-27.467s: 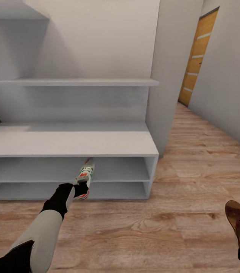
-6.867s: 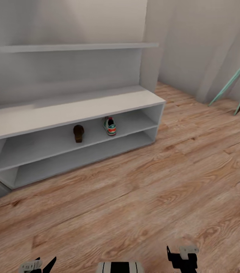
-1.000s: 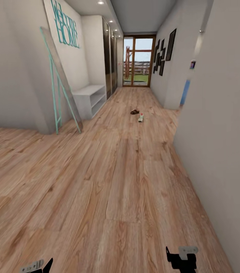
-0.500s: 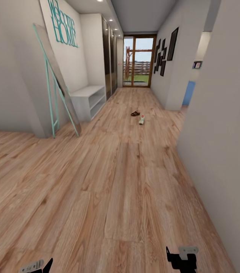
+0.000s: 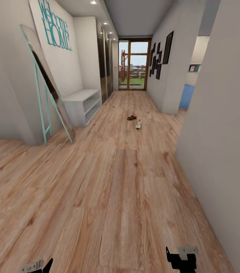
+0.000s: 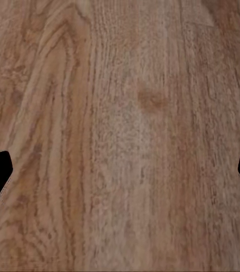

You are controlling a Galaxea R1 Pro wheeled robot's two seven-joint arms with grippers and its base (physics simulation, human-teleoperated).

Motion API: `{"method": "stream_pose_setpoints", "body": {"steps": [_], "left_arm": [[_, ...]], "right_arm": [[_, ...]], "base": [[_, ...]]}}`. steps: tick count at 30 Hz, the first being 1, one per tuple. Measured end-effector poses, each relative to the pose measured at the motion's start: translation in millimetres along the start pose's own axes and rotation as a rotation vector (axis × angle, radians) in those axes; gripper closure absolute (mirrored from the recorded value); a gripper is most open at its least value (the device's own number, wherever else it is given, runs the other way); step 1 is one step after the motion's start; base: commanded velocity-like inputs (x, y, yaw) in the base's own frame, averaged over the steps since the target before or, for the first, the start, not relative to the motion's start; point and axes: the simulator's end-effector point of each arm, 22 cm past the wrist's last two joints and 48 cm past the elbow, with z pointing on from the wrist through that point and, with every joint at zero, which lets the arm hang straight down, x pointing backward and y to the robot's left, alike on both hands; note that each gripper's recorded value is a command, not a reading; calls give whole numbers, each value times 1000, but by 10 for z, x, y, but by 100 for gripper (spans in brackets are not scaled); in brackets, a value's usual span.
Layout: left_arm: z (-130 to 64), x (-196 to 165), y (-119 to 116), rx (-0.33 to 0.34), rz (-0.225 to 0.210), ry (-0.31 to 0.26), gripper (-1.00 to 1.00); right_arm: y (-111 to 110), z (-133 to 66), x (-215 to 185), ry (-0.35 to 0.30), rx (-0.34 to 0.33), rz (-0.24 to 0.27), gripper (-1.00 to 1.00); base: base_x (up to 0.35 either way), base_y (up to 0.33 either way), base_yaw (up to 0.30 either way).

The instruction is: Pick up the two gym shoes and the two sandals from the corridor floor and place them onto the hallstand (shoe rack) in the corridor, making sure they are on the rack and not on the floor. Arrange them so the two gym shoes are next to each other and the two sandals are next to each other.

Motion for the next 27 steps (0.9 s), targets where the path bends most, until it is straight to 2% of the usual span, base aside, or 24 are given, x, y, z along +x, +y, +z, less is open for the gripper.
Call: {"method": "stream_pose_setpoints", "body": {"steps": [12,27], "left_arm": [[-15,60,-35,6,-11,10,-100],[-17,25,-52,9,-13,1,-100]], "right_arm": [[-2,-5,-41,-8,0,1,-100],[-23,-10,-99,-20,6,1,-100]], "base": [[338,0,-18],[338,0,39]]}}
